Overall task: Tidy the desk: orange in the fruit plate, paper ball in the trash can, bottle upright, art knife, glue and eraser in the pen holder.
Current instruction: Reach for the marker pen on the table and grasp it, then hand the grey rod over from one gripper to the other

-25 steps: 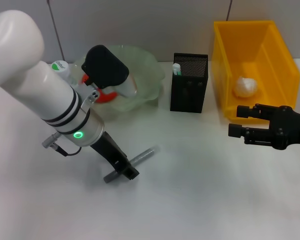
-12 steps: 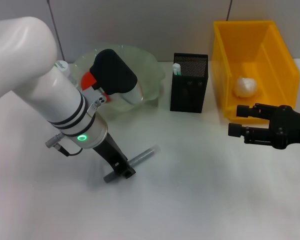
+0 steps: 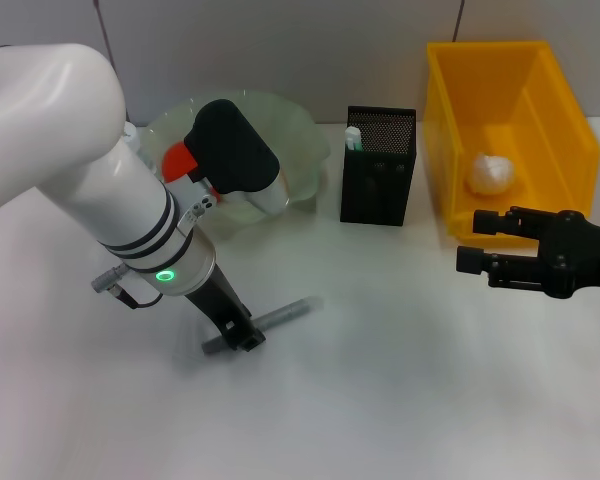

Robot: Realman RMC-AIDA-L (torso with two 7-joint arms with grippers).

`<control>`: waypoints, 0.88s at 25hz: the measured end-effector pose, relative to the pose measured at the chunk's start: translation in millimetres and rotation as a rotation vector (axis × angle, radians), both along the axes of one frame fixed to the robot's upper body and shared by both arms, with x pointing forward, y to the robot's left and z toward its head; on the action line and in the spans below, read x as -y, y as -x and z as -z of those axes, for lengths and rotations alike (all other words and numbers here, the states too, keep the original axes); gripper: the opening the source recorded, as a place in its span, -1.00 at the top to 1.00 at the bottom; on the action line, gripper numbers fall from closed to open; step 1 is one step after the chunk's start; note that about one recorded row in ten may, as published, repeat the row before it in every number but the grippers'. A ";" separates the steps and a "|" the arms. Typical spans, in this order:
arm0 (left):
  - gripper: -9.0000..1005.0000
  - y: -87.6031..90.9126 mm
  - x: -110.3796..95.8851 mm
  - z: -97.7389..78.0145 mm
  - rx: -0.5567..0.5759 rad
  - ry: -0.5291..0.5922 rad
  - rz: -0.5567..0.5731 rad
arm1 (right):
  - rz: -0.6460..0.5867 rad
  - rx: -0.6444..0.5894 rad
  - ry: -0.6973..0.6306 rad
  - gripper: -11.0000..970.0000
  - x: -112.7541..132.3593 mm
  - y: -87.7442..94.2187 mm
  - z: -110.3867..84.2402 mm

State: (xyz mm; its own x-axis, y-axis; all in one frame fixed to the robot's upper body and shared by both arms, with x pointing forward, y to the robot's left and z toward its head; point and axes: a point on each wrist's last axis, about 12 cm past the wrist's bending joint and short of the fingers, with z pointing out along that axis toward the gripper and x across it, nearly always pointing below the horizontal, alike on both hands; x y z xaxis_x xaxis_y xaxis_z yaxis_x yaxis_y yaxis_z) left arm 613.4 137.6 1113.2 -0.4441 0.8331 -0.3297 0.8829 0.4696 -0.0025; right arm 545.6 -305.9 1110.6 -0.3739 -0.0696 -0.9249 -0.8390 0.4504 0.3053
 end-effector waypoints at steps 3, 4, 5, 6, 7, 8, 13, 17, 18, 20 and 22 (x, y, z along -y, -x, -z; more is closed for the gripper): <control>0.24 -1.2 -0.2 0.4 0.012 -0.025 0.000 | 0.000 0.000 0.000 -0.59 0.0 0.0 0.0; 0.25 -1.2 -0.2 0.4 0.012 -0.025 0.000 | 0.000 0.000 0.000 -0.59 0.0 0.0 0.0; 0.26 -1.5 -0.1 0.2 0.013 -0.026 -0.002 | 0.000 0.000 0.000 -0.59 0.0 0.0 0.0; 0.27 -1.5 -0.1 0.2 0.013 -0.026 -0.002 | 0.000 0.000 0.000 -0.60 0.0 0.0 0.0; 0.28 -1.5 -0.1 0.2 0.013 -0.026 -0.002 | 0.000 0.000 -0.001 -0.60 0.0 0.0 0.0; 0.29 -1.7 -0.1 0.1 0.014 -0.028 -0.001 | 0.001 0.000 -0.001 -0.60 0.1 -0.1 -0.2; 0.61 -2.0 -0.2 0.0 0.019 -0.038 0.005 | 0.002 0.001 -0.002 -0.60 0.2 -0.1 -0.3; 0.68 -3.0 1.5 -3.2 0.028 -0.031 0.009 | 0.003 0.001 -0.004 -0.60 0.2 -0.2 -0.4; 0.68 -3.8 2.6 -5.9 0.032 -0.021 0.008 | 0.003 0.001 -0.004 -0.60 0.2 -0.2 -0.5; 0.68 -3.8 2.6 -5.9 0.032 -0.021 0.008 | 0.003 0.002 -0.005 -0.60 0.2 -0.3 -0.6; 0.68 -6.7 -0.7 -18.2 0.034 0.038 -0.015 | 0.004 0.000 -0.007 -0.60 0.3 -0.3 -0.7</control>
State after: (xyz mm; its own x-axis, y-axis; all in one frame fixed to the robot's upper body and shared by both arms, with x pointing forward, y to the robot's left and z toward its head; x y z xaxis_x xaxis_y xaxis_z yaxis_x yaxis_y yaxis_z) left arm 620.2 138.3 1131.4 -0.4446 0.8129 -0.3763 0.8755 0.4832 0.0095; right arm 545.9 -306.2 1111.3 -0.3741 -0.0614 -0.9253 -0.8371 0.4519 0.3084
